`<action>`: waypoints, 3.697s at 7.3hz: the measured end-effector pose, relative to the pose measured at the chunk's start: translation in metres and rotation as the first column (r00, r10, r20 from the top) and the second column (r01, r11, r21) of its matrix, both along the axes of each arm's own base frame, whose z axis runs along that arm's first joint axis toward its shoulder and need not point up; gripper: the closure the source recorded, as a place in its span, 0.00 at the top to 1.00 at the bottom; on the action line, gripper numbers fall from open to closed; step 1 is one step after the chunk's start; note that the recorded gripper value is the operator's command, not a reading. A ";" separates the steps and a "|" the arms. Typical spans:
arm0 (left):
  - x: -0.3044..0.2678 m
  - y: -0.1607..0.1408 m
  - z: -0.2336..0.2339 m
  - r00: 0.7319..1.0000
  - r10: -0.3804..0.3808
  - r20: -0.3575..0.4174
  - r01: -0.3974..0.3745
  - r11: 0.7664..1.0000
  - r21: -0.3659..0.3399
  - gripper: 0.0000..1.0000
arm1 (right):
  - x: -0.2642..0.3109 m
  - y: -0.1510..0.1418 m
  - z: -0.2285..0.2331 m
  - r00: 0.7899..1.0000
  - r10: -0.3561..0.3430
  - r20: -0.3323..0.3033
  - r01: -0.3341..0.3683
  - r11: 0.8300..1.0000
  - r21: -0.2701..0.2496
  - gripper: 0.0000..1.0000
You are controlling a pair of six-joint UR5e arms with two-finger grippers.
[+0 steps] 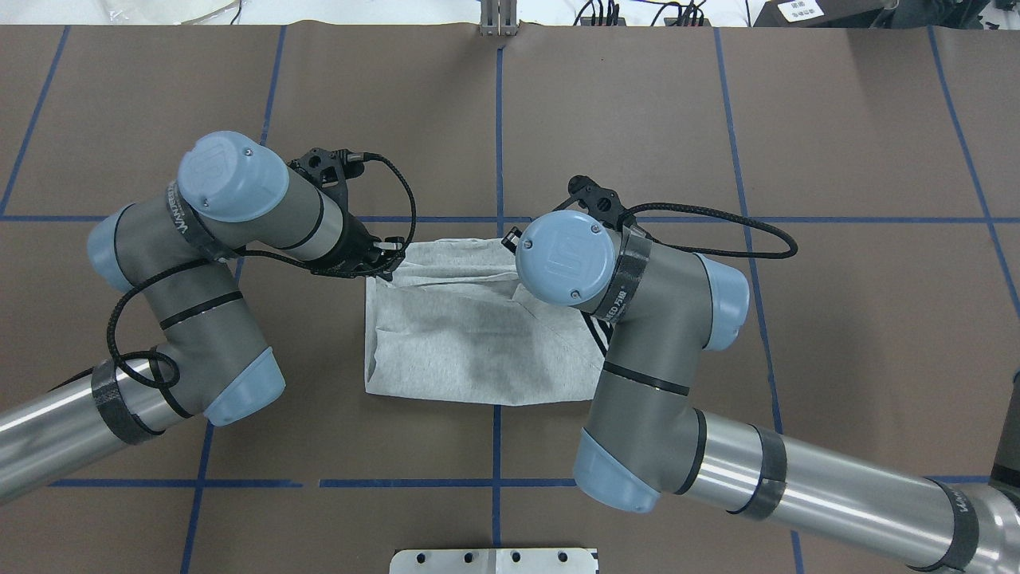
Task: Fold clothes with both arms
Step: 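Lift the near edge with both grippers and fold it away from the robot, then release the shirt and raise the right gripper away from it, then press the left gripper onto the folded shirt's edge nearest it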
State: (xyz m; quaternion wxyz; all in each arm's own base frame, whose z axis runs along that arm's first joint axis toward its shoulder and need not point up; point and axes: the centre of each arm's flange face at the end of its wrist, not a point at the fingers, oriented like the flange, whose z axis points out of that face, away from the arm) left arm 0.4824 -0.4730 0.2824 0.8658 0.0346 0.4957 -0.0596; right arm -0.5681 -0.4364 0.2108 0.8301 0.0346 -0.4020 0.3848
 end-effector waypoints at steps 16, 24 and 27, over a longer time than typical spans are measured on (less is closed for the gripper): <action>-0.086 -0.046 0.022 0.990 0.139 0.026 -0.141 0.962 0.232 1.00 | 0.006 -0.148 0.048 0.900 -0.223 -0.374 0.261 0.964 0.053 1.00; 0.017 0.096 0.020 0.961 0.218 -0.169 -0.187 0.965 0.184 1.00 | 0.110 -0.230 0.062 0.900 -0.291 -0.326 0.320 0.946 0.040 1.00; 0.031 0.113 0.036 0.958 0.215 -0.187 -0.182 0.967 0.180 1.00 | 0.110 -0.229 0.061 0.900 -0.291 -0.324 0.322 0.946 0.044 1.00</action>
